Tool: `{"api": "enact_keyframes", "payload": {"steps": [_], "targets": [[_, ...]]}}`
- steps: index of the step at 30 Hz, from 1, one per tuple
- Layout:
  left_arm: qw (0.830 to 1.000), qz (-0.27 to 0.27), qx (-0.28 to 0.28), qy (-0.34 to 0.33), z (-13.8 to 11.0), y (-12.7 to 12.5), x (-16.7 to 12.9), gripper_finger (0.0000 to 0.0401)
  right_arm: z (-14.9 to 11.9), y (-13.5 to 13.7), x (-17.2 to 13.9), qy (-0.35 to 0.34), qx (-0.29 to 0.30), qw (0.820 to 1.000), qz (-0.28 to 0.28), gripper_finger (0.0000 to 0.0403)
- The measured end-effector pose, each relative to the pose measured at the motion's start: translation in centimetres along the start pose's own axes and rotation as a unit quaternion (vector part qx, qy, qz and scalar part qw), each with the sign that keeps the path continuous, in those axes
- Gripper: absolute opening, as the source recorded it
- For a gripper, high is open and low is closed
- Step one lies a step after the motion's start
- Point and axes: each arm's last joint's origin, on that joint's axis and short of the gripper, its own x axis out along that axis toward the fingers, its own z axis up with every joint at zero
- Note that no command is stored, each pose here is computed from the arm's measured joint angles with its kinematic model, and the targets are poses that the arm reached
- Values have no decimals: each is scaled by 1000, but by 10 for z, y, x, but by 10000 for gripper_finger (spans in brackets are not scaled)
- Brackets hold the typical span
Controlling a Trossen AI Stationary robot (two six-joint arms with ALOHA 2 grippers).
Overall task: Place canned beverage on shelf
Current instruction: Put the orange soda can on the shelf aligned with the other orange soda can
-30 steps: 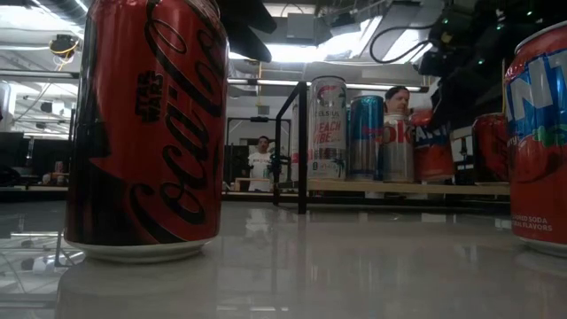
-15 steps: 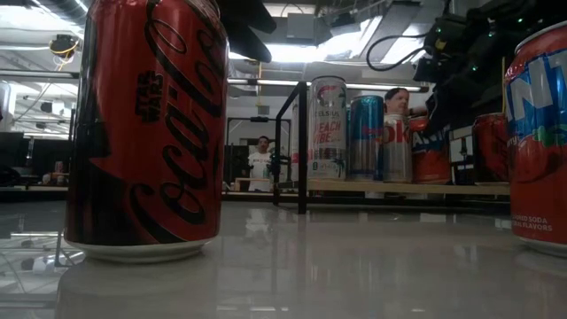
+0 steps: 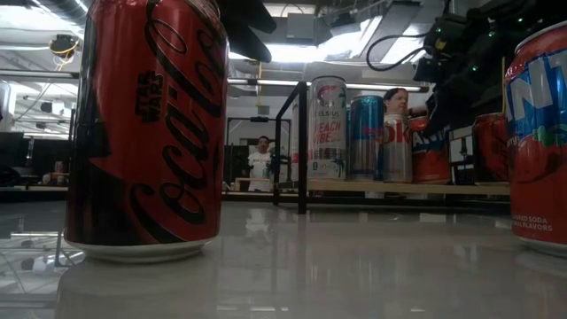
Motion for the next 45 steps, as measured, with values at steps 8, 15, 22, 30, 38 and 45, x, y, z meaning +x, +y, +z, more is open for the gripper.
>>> {"api": "enact_keyframes", "payload": {"steps": [8,15,22,30,38,45], "targets": [[1000,0,0,0,0,0,0,357,0,0,0,0,0,1000,0,283],[1000,0,0,0,0,0,0,357,0,0,0,1,-17,1000,0,283],[1000,0,0,0,0,0,0,357,0,0,0,0,-62,998,0,283],[1000,0,0,0,0,0,0,357,0,0,0,0,-65,998,-1,283],[1000,0,0,0,0,0,0,357,0,0,0,0,-65,998,-1,283],[1000,0,0,0,0,0,0,357,1,-1,0,-3,-66,998,-3,283]]}}
